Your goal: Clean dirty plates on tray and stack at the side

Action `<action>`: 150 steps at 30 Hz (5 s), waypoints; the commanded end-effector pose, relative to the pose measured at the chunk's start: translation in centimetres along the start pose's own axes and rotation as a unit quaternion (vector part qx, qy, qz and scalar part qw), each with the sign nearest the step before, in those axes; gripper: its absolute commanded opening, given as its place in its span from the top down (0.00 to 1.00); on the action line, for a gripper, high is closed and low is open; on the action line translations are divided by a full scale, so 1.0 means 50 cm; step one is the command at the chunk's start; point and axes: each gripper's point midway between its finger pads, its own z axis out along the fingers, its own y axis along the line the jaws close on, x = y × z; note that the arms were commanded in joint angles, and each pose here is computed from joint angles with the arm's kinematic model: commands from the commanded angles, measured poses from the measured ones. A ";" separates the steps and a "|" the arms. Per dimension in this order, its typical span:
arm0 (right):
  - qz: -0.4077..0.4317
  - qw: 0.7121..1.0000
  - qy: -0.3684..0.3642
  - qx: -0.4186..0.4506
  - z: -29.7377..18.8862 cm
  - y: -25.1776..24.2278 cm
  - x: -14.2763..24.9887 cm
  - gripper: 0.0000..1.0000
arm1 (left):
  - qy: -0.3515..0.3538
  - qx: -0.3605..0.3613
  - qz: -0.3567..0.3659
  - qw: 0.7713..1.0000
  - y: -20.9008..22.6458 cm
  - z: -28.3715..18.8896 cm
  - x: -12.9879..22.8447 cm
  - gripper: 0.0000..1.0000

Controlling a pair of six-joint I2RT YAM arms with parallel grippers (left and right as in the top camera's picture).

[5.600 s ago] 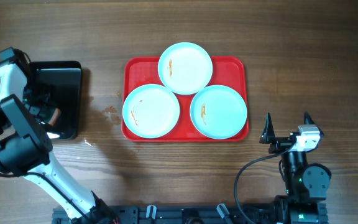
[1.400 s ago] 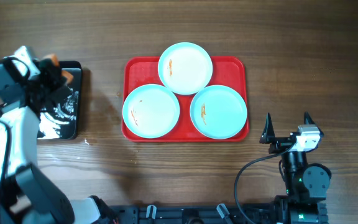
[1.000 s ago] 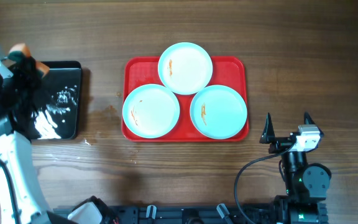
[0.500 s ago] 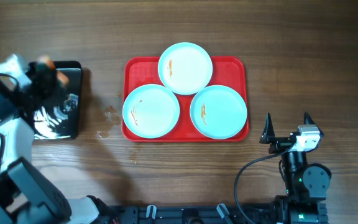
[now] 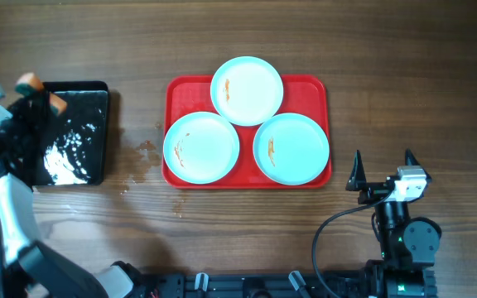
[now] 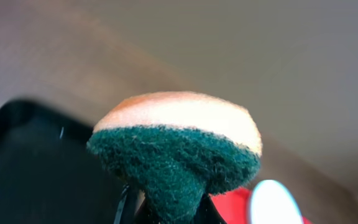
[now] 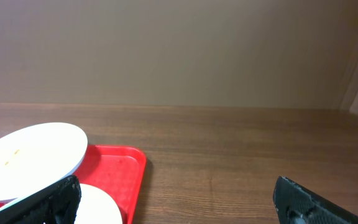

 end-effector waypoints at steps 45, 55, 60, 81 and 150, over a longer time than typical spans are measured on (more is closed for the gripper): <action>-0.004 1.000 -0.003 0.003 -0.001 -0.002 -0.003 0.00 | -0.046 -0.121 0.037 0.991 -0.009 -0.041 -0.053 0.96; -0.005 1.000 -0.003 0.003 -0.001 -0.002 -0.003 0.00 | 0.114 -0.139 -0.013 0.984 0.073 0.042 0.150 0.96; -0.005 1.000 -0.003 0.003 -0.001 -0.002 -0.003 0.00 | 0.051 -0.078 0.032 0.995 -0.028 0.008 0.049 0.96; -0.004 1.000 -0.003 0.003 -0.001 -0.002 -0.003 0.00 | 0.124 0.030 0.066 0.990 -0.120 0.041 0.141 0.96; 0.085 0.995 -0.007 -0.046 -0.002 0.031 -0.010 0.00 | 0.391 0.008 0.163 0.906 -0.440 -0.074 0.506 0.00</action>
